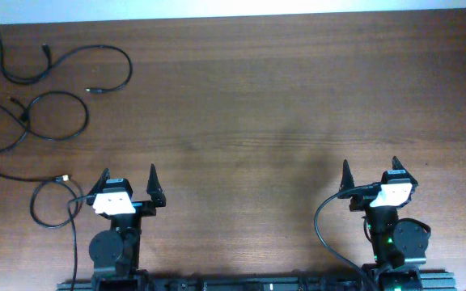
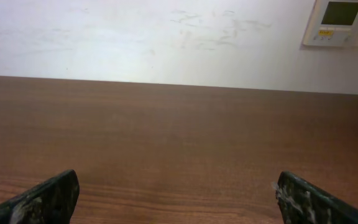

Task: Untangle cables

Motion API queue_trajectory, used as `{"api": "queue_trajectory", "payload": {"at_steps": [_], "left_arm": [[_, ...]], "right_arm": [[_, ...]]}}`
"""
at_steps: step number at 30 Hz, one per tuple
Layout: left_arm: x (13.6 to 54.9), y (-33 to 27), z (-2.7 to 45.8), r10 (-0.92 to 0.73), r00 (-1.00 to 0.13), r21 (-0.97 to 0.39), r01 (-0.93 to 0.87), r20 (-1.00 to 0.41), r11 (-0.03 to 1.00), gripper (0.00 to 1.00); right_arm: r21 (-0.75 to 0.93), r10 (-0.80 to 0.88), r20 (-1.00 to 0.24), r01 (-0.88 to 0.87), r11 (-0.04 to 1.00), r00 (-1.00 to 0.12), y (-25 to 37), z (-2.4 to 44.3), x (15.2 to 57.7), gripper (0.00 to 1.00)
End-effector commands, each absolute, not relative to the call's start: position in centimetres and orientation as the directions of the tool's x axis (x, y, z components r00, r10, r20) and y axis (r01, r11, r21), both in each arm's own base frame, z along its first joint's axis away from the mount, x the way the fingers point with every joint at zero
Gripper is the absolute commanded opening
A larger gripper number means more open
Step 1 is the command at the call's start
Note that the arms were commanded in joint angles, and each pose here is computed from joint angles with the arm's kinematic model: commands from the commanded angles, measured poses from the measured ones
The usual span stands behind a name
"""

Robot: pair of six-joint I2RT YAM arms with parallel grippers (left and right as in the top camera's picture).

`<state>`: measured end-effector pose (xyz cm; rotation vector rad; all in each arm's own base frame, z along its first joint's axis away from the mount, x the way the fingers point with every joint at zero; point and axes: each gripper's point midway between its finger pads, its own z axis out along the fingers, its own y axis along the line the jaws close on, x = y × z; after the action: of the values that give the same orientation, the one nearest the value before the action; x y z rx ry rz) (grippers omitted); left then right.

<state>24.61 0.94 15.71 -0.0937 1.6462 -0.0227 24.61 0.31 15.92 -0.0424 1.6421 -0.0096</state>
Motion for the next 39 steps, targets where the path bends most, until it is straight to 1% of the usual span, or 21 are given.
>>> {"api": "queue_trajectory", "payload": {"at_steps": [1,25,28,30,39], "left_arm": [[24.57,0.96,15.64,-0.084,-0.076,-0.081,-0.051,-0.994,0.995,0.99],[24.57,0.91,15.61,-0.081,-0.077,-0.077,-0.048,-0.994,0.996,0.99],[24.58,0.47,15.62,0.005,-0.081,0.007,-0.015,-0.997,1.0,0.99],[24.58,0.45,15.63,0.03,-0.081,0.031,-0.012,-0.996,0.999,0.99],[24.58,0.46,15.62,0.029,-0.081,0.03,-0.013,-0.996,0.999,0.99]], "right_arm": [[-0.036,-0.037,-0.996,-0.014,0.999,-0.076,0.14,15.61,24.6,0.98],[-0.036,-0.037,-0.996,-0.013,0.999,-0.076,0.13,15.61,24.6,0.98],[-0.036,-0.037,-0.996,-0.013,0.999,-0.076,0.12,15.61,24.6,0.98],[-0.036,-0.037,-0.996,-0.013,0.999,-0.076,0.12,15.61,24.6,0.98],[-0.036,-0.037,-0.996,-0.013,0.999,-0.076,0.13,15.61,24.6,0.98]]}}
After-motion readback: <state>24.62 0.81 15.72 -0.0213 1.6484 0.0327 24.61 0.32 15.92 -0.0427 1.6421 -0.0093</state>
